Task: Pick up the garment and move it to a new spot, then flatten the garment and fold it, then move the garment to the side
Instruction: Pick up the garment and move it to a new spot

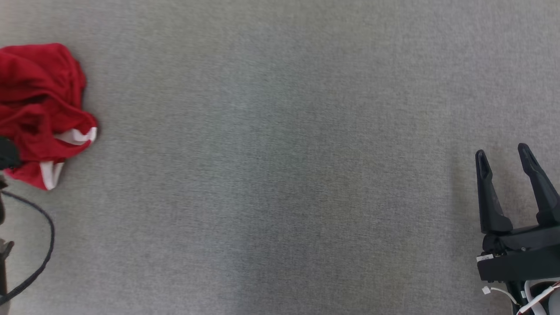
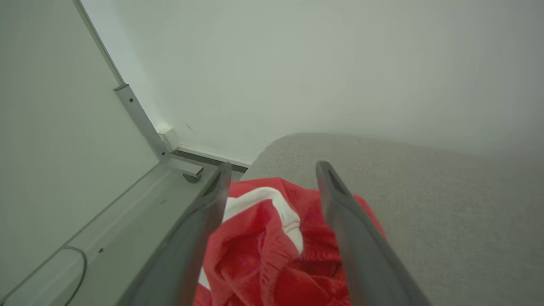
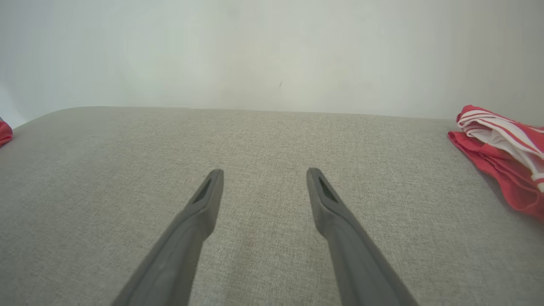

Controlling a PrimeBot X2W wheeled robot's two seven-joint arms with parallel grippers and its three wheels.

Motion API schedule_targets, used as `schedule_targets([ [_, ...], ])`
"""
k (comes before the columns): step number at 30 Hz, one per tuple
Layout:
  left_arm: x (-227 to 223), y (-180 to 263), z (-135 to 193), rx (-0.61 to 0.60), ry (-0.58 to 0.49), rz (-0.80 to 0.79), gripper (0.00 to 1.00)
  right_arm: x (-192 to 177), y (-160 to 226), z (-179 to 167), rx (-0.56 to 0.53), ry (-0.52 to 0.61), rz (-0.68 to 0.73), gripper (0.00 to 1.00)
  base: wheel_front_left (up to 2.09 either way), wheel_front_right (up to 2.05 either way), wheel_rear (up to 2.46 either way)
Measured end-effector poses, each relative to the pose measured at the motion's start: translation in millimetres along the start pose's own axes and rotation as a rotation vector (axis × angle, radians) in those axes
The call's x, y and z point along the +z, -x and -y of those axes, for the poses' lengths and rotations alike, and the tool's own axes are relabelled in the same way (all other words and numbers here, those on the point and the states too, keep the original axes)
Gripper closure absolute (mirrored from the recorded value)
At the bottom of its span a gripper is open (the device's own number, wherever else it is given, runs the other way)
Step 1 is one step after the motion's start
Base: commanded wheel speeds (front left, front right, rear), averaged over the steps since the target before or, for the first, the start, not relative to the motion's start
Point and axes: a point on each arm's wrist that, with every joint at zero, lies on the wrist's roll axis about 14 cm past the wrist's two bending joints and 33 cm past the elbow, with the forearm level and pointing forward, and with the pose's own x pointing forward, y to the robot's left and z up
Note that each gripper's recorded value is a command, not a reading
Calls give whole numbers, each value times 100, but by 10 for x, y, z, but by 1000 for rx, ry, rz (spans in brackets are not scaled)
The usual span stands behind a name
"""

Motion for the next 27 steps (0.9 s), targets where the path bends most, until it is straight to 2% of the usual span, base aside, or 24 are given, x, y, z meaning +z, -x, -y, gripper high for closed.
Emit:
schedule_targets([
  [5,-420,-103,-17,-2,-30,-178,0,-58,8,92,-20,8,-15,0,0,0,0],
  [11,-987,-30,51,-5,25,-412,0,-107,13,143,-32,11,-30,0,0,0,0],
  [12,-1062,-9,80,-9,25,-439,50,-110,14,142,-32,10,-30,0,0,0,0],
  [13,-1109,5,99,-9,26,-454,83,-111,16,142,-33,10,-31,0,0,0,0],
  [14,-1153,18,103,-4,31,-466,100,-113,17,140,-33,9,-31,0,0,0,0],
  [16,-1202,33,123,-4,36,-472,100,-100,21,149,-36,11,-29,0,0,0,0],
  [20,-1047,-14,132,-4,31,-373,100,-55,49,188,-49,17,-17,0,0,0,0],
  [27,-105,-201,140,-33,-16,-49,100,70,132,134,-57,-7,21,0,0,0,0],
])
